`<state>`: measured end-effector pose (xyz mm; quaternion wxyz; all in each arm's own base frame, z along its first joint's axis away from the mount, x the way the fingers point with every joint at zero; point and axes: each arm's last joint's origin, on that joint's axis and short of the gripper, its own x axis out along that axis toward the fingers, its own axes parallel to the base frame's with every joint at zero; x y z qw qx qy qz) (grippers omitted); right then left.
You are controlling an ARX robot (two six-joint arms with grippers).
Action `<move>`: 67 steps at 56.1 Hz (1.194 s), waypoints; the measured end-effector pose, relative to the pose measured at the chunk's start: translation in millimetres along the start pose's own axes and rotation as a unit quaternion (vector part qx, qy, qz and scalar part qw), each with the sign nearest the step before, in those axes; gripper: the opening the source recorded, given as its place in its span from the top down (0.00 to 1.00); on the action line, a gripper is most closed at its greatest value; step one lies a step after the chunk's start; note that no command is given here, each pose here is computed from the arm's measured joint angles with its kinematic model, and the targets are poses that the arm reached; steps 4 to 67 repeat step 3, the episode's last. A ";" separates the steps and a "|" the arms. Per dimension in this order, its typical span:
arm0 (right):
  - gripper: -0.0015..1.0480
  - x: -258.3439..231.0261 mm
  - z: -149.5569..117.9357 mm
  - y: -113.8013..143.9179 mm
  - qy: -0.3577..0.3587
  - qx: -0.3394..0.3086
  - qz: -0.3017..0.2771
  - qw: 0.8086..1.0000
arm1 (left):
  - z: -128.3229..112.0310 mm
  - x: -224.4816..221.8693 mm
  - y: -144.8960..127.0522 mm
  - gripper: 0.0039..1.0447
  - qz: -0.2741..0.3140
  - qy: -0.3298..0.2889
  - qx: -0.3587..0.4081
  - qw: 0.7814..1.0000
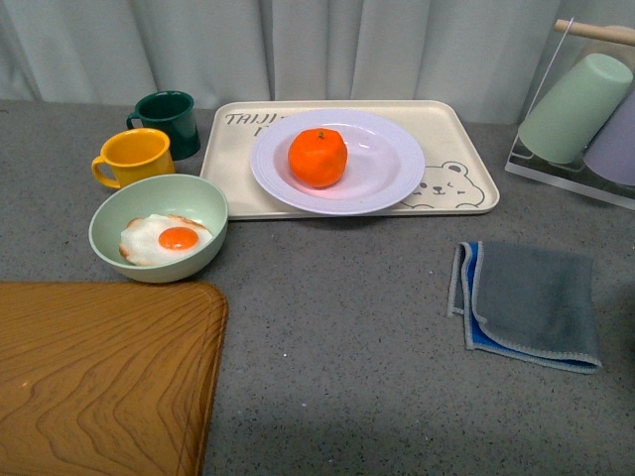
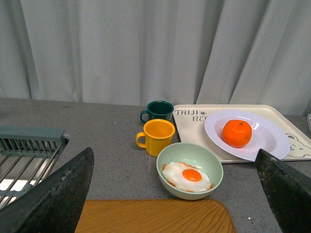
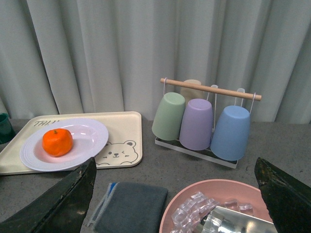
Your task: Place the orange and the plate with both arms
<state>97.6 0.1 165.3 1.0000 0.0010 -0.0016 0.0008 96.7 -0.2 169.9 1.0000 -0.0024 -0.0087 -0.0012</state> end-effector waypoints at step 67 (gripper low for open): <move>0.09 0.0 0.0 0.0 0.000 0.000 0.000 1.000 | 0.0 0.0 0.0 0.06 0.000 0.000 0.000 1.000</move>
